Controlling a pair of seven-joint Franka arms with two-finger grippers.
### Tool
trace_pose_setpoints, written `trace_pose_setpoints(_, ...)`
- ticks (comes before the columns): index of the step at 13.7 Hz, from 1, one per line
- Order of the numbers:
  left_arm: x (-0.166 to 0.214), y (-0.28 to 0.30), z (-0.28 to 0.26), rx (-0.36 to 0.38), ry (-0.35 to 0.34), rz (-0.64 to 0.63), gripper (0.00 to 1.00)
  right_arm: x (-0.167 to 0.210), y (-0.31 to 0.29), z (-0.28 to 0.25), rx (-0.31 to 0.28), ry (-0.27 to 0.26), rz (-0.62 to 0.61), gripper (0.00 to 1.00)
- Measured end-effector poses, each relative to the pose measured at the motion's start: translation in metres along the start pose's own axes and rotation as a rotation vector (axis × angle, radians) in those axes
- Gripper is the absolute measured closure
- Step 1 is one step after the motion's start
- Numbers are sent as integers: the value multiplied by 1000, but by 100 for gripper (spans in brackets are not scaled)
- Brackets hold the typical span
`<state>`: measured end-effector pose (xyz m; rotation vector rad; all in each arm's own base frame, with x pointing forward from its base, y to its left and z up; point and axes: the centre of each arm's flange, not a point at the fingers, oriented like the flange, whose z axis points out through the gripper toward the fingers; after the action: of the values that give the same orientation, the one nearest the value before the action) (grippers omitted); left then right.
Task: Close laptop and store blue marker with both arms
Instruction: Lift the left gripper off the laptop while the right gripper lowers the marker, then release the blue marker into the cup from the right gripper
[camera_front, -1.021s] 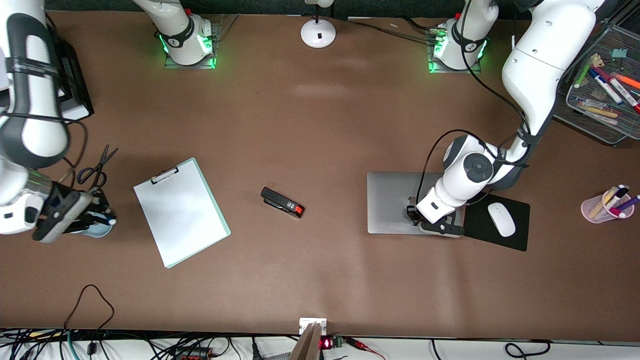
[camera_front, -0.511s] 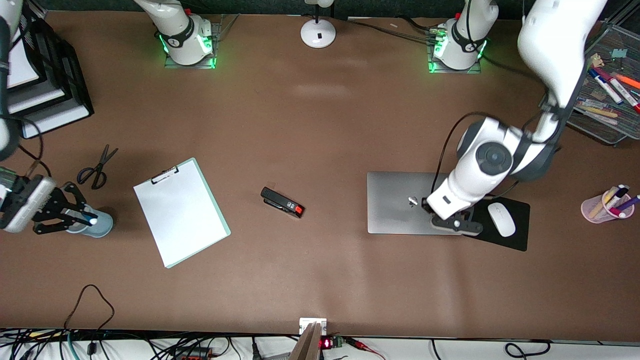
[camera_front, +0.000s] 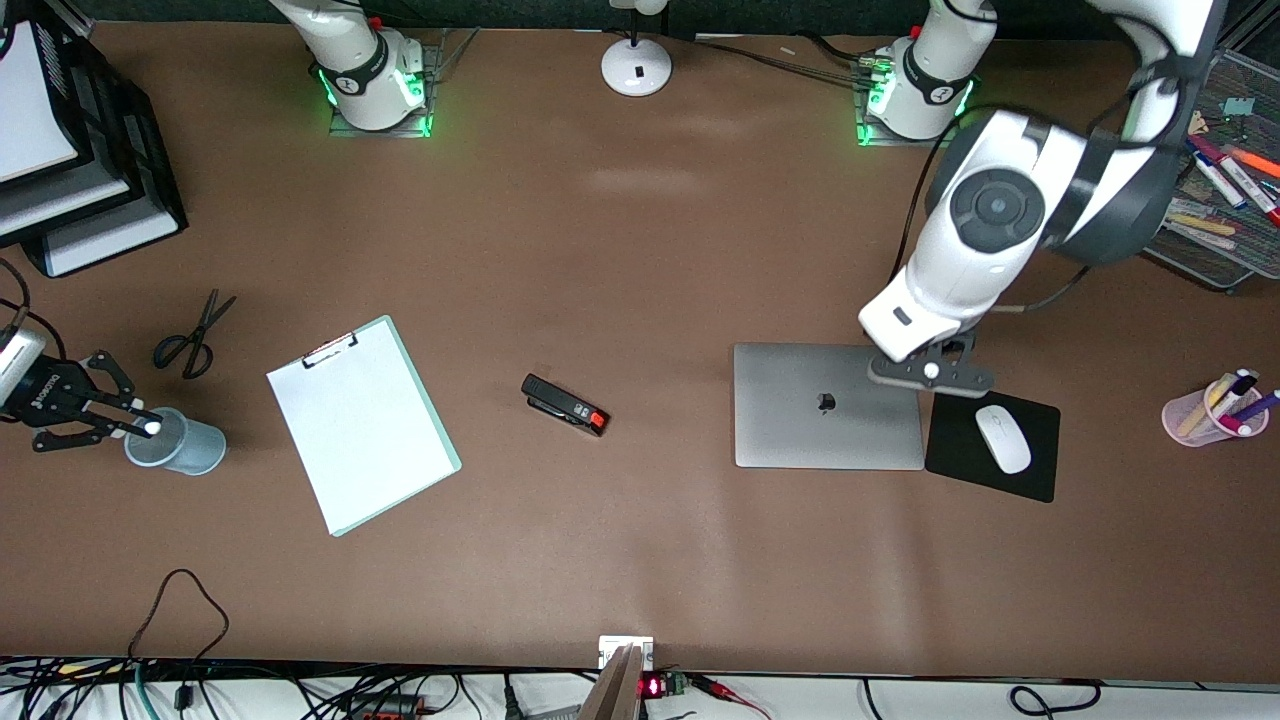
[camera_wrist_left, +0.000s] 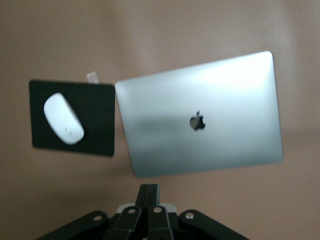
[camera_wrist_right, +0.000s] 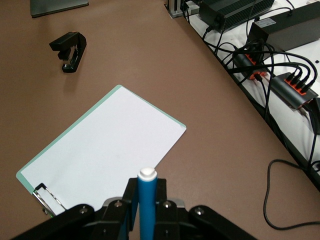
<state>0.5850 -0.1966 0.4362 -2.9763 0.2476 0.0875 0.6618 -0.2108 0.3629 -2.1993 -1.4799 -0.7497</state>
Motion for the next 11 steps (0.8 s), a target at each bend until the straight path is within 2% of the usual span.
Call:
trace_pose_setpoints(3,-9,-14,-46,-6,-67,22,93,-20,5,1,-12,34,11,82)
trace_pose_setpoints(4,-11,-18,-57,-14,-88,34,87,-23,7,2,-18,43,15,82)
trace_pose_setpoints(5,-12,-25,-67,-25,-95,51,87,-26,11,2,-24,52,18,82)
trace_pose_setpoints(6,-11,-32,-78,-38,-89,68,80,-30,14,4,-30,63,19,82)
trace_pose_setpoints(8,-9,-50,-92,-69,-72,67,60,-37,22,11,-41,95,16,82)
trace_pose_setpoints(11,-7,-74,-105,-131,-56,38,28,-50,28,18,-42,100,23,82)
